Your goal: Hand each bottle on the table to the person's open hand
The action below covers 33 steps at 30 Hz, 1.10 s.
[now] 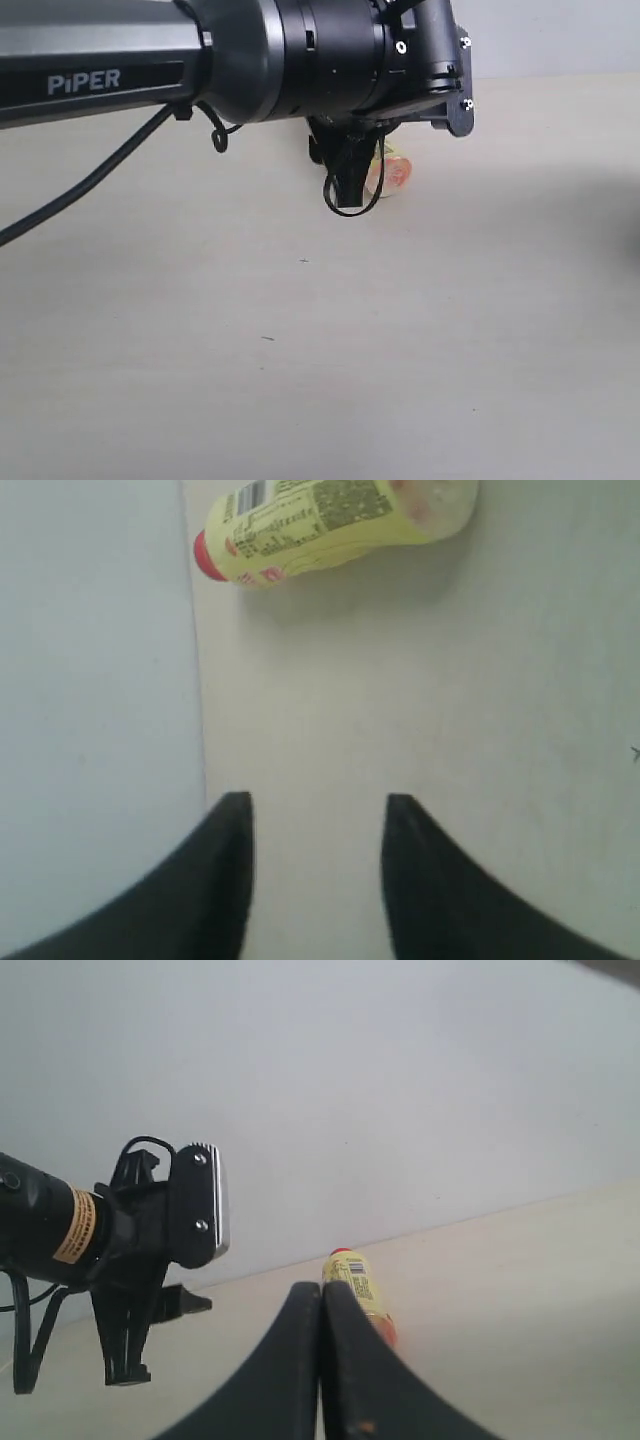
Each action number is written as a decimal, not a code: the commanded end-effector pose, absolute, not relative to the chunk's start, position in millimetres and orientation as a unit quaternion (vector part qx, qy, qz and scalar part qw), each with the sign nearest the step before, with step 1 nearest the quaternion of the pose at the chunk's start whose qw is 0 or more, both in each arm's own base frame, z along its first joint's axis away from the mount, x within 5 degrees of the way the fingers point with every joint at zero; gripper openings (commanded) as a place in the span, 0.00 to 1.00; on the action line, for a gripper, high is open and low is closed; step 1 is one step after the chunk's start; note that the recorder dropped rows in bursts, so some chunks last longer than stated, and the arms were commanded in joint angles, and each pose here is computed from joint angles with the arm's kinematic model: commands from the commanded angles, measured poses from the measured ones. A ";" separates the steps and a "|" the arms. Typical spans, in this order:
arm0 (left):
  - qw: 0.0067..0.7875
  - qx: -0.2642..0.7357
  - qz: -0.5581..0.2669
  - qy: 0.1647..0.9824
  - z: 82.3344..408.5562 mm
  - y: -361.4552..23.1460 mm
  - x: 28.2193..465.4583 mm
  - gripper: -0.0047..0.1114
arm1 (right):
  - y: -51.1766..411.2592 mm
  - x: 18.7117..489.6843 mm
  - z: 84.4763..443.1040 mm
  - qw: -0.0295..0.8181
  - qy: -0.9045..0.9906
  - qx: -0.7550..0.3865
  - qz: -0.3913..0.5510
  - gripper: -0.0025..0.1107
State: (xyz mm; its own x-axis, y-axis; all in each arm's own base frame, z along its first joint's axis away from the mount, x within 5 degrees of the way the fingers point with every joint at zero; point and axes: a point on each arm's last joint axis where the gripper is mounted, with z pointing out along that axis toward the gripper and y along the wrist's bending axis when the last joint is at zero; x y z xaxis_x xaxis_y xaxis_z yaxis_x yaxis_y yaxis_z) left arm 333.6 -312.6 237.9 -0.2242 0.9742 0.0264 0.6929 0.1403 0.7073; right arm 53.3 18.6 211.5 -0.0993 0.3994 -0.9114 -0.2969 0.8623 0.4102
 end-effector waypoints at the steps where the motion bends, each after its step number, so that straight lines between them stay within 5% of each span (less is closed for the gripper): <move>1: 0.266 0.486 0.282 0.783 258.9 -299.6 336.5 0.03 | 18.1 52.6 213.6 0.676 0.690 0.033 0.255 0.02; 8: 0.318 0.399 0.121 0.851 304.2 -293.4 319.0 0.05 | 18.1 52.6 213.6 0.676 0.690 0.033 0.255 0.02; 16: 0.422 0.362 -0.061 0.829 354.8 -274.3 272.7 0.05 | 18.1 52.6 213.6 0.676 0.690 0.033 0.255 0.02; 33: 0.587 0.304 -0.318 0.680 313.3 -172.1 145.2 0.05 | 18.1 52.6 213.6 0.676 0.690 0.033 0.255 0.02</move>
State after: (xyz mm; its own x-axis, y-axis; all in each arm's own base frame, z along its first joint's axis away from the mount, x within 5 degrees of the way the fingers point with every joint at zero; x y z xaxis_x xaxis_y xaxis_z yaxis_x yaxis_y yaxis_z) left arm 162.3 -185.3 319.1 -0.1657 0.1303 -0.9775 0.7610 0.6473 -0.0427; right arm 53.3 18.6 211.5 -0.0993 0.3994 -0.9114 -0.2969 0.8623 0.4102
